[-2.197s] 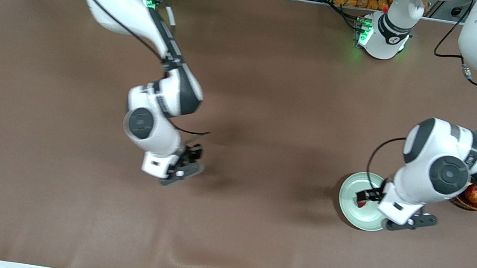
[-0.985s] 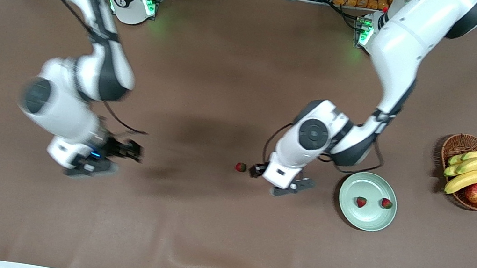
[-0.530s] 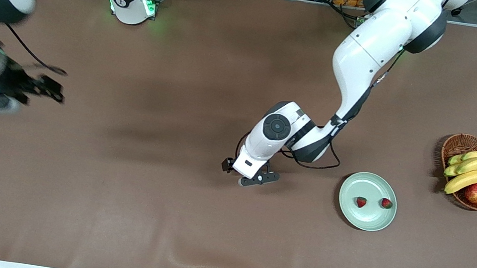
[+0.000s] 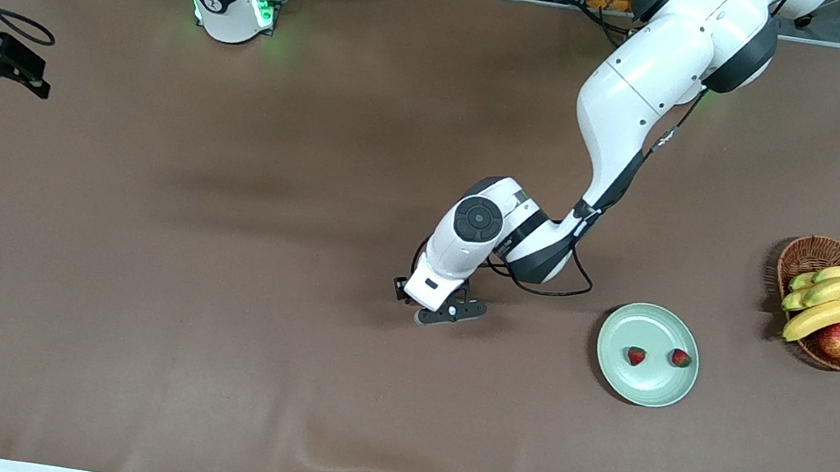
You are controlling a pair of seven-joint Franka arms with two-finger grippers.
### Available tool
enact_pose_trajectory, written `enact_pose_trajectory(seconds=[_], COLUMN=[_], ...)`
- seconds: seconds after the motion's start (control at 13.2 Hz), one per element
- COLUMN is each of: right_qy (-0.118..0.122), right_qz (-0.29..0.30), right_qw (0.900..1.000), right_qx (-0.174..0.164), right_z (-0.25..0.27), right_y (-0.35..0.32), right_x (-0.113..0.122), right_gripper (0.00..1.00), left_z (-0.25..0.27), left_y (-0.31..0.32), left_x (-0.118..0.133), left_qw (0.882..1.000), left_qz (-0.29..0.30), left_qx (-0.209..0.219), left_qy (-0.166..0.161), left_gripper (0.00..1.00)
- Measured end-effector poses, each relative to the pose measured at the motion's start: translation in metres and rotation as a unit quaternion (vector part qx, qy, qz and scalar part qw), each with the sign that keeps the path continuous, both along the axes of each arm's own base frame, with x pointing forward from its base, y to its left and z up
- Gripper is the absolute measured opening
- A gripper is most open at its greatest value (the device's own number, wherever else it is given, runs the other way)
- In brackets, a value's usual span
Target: Collect all strawberries into plate
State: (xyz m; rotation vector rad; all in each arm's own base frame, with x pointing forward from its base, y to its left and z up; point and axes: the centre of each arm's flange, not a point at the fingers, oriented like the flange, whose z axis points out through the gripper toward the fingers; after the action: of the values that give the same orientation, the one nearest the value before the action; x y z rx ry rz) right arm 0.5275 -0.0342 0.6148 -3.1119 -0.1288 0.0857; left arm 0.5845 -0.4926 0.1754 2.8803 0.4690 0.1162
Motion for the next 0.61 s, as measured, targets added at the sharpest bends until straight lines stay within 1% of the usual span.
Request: enact_pose_trajectory(seconds=[0.08,0.15,0.23,0.38,0.45,0.61], right_qy=[0.002,0.004,0.005,0.006,0.006,0.004], right_qz=[-0.007,-0.017,-0.022,-0.025,-0.025,-0.024], right_qw=[1.0,1.0,1.0,1.0,1.0,1.0], right_qx=[0.0,0.0,0.0,0.0,-0.001,-0.001], right_z=[0.004,0.007,0.009,0.009,0.009,0.011], right_y=[-0.003,-0.007,-0.012,-0.014,-0.013,-0.012], right_x=[-0.001,-0.003,-0.004,-0.004,-0.004,-0.004], right_gripper=[1.0,1.0,1.0,1.0,1.0,1.0], left_z=[0.0,0.001,0.003,0.016,0.033,0.088], left_y=[0.0,0.002,0.003,0.015,0.03,0.08], left_x=[0.0,0.002,0.004,0.017,0.03,0.062], left_qw=[1.0,1.0,1.0,1.0,0.999,0.998], left_qz=[0.0,0.001,0.002,0.012,0.024,0.046], left_qx=[0.0,0.002,0.002,0.013,0.021,0.043], left_qy=[0.0,0.0,-0.001,0.003,0.006,0.014], left_gripper=[0.56,0.48,0.35,0.33,0.33,0.33])
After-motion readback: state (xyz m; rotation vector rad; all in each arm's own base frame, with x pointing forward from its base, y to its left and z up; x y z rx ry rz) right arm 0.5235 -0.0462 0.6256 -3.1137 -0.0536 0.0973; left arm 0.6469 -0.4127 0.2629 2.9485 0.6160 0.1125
